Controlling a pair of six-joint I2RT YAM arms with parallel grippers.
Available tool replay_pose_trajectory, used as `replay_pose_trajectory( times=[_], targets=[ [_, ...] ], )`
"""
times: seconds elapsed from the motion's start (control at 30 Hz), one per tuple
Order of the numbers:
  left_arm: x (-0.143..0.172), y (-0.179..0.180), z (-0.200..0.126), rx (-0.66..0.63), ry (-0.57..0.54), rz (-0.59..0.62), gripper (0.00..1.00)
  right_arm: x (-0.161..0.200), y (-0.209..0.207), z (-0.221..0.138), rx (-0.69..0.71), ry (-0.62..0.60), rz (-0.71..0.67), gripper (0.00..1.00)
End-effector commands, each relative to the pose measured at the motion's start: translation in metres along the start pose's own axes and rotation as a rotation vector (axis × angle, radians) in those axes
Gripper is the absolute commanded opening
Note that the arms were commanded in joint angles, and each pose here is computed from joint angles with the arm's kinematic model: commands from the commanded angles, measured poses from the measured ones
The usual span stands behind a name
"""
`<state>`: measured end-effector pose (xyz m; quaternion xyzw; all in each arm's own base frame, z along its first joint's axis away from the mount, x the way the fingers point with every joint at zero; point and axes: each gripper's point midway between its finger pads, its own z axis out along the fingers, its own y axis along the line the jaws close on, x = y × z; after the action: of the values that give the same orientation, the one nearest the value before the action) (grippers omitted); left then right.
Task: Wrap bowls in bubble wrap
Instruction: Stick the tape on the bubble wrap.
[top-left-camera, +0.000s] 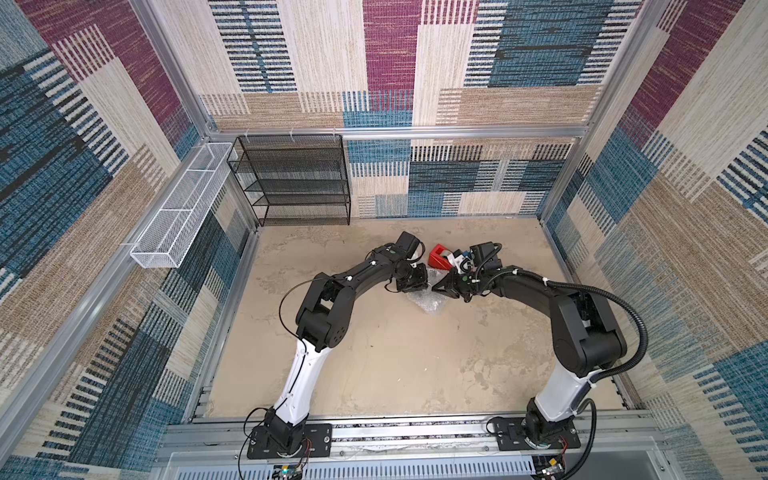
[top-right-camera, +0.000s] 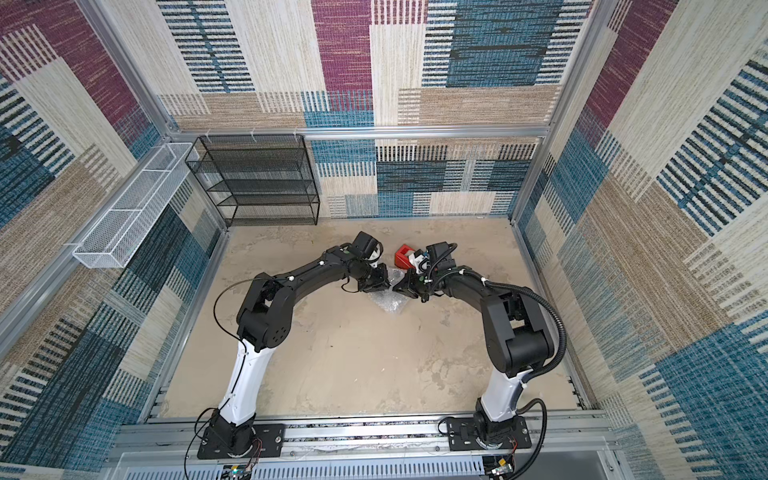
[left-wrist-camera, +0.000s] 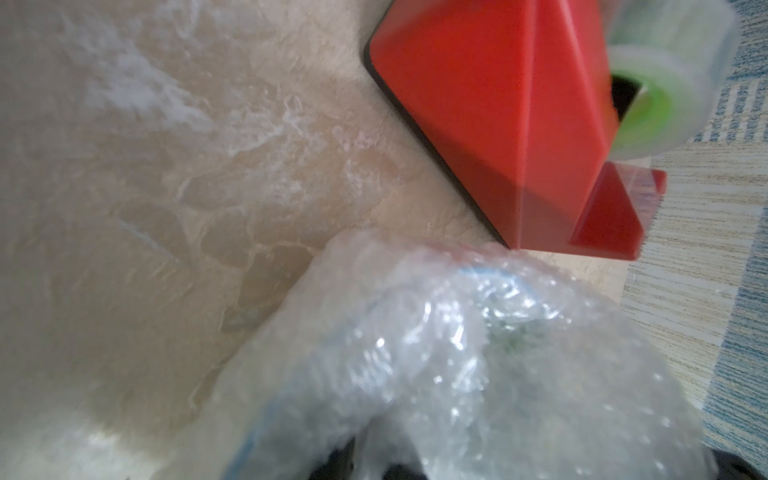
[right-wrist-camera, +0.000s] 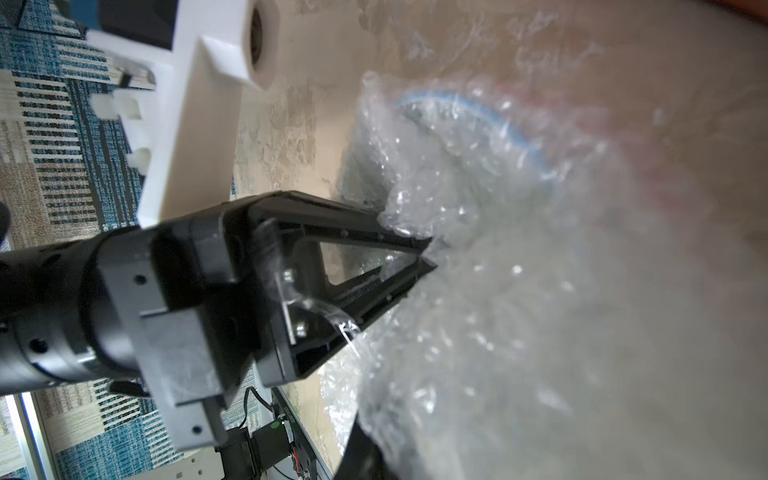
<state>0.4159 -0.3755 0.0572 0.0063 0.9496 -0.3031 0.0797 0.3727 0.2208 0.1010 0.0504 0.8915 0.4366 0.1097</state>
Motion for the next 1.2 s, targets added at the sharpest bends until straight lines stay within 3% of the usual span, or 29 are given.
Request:
replay_pose_trajectory(
  times=[0.0,0.43,0.53,0.67,0.73,1.17],
  targets=[
    [0.0,0.002,-0.001,-0.013,-0.004,-0.009,0.16,0.008,-0.002,0.005,-0.012,0.037,-0.007,0.0],
    [0.0,0.003,-0.001,-0.01,-0.004,-0.01,0.16,0.007,-0.03,0.011,0.113,0.044,0.01,0.0],
    [0.0,0.002,-0.002,-0.009,-0.004,-0.008,0.16,-0.005,-0.023,0.006,0.128,0.006,-0.007,0.03],
    [0.0,0.0,-0.001,-0.005,-0.002,-0.006,0.16,-0.013,-0.014,0.004,0.117,-0.002,-0.025,0.2],
    [0.0,0.0,-0.002,-0.006,-0.003,-0.005,0.16,-0.016,-0.01,0.003,0.11,-0.006,-0.031,0.23],
    [-0.001,-0.002,-0.004,-0.002,-0.008,-0.004,0.16,-0.019,-0.014,0.009,0.116,-0.005,-0.017,0.23]
  ],
)
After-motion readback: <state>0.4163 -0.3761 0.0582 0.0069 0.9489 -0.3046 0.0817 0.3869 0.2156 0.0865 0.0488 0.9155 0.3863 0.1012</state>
